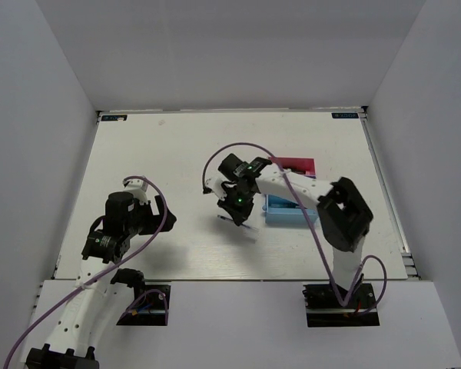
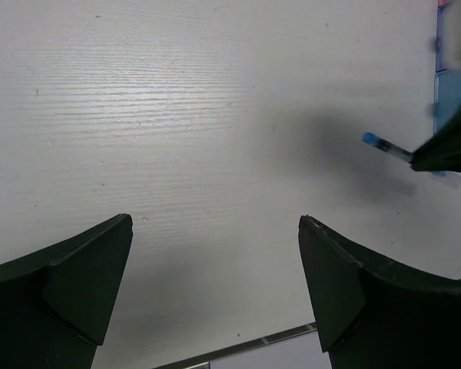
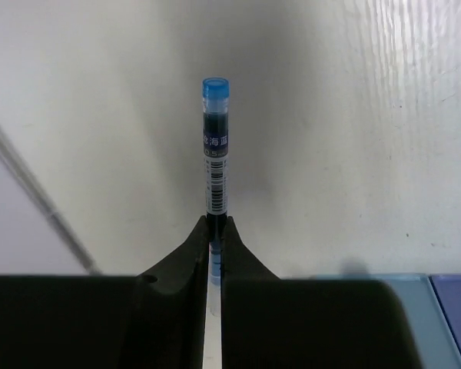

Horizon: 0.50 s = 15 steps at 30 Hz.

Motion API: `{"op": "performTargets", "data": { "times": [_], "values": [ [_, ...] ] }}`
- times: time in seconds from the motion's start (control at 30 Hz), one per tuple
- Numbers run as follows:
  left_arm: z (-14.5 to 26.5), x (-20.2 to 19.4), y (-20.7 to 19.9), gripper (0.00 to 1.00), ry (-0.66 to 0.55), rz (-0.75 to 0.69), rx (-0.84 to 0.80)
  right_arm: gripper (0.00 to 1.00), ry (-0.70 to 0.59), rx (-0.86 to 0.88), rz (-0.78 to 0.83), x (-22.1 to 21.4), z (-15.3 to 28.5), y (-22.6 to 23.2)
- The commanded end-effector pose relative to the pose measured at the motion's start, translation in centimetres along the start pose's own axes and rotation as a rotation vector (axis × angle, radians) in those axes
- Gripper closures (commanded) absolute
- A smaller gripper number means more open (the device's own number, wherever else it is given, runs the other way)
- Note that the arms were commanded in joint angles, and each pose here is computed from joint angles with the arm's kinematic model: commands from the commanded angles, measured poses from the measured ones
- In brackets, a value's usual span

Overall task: Sort the stationery into containers
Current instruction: Pick up the pen from the center of the board, then place the pen in the storage box.

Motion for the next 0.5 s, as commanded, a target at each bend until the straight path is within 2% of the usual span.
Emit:
{"op": "performTargets", "data": {
  "times": [0.0, 0.13, 0.23, 0.3, 0.33, 0.37, 0.47],
  "values": [
    [0.0, 0.3, 0.3, 0.00, -0.019, -0.009, 0.016, 1.00, -0.237, 0.158, 0.141, 2.7, 8.7, 5.1],
    [0.0, 0.3, 0.3, 0.00, -0.022, -0.011, 0.014, 1.00, -0.336, 0.106, 0.197, 2.5, 12.9, 5.8],
    [0.0, 0.3, 0.3, 0.00, -0.022, -0.007, 0.014, 1.00, -0.349, -0.078, 0.204, 1.6, 14.6, 3.5],
    [0.0, 0.3, 0.3, 0.00, -0.023, -0.009, 0.011, 1.00, -0.293, -0.180, 0.217, -0.2, 14.1, 0.9],
    [0.0, 0.3, 0.3, 0.00, -0.022, -0.009, 0.013, 1.00, -0.276, -0.196, 0.339, -1.3, 14.5, 0.4],
    [0.0, 0.2, 0.2, 0.00, -0.021, -0.009, 0.005, 1.00, -0.233, -0.187, 0.346, -3.1, 13.6, -0.4],
    [0.0, 0.3, 0.2, 0.00, -0.019, -0.013, 0.004, 1.00, -0.381, -0.235, 0.482, -3.5, 15.7, -1.8]
  ]
}}
Point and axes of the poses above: each gripper's point midway between its finger pads, its own z axis back along the fingers, its own y axis along the line the jaws close on, x = y × z, the point moved 2 cm from there along z, back along the fingers, and after that the axes turned 11 degrees about -z, right-handed, at the moved point
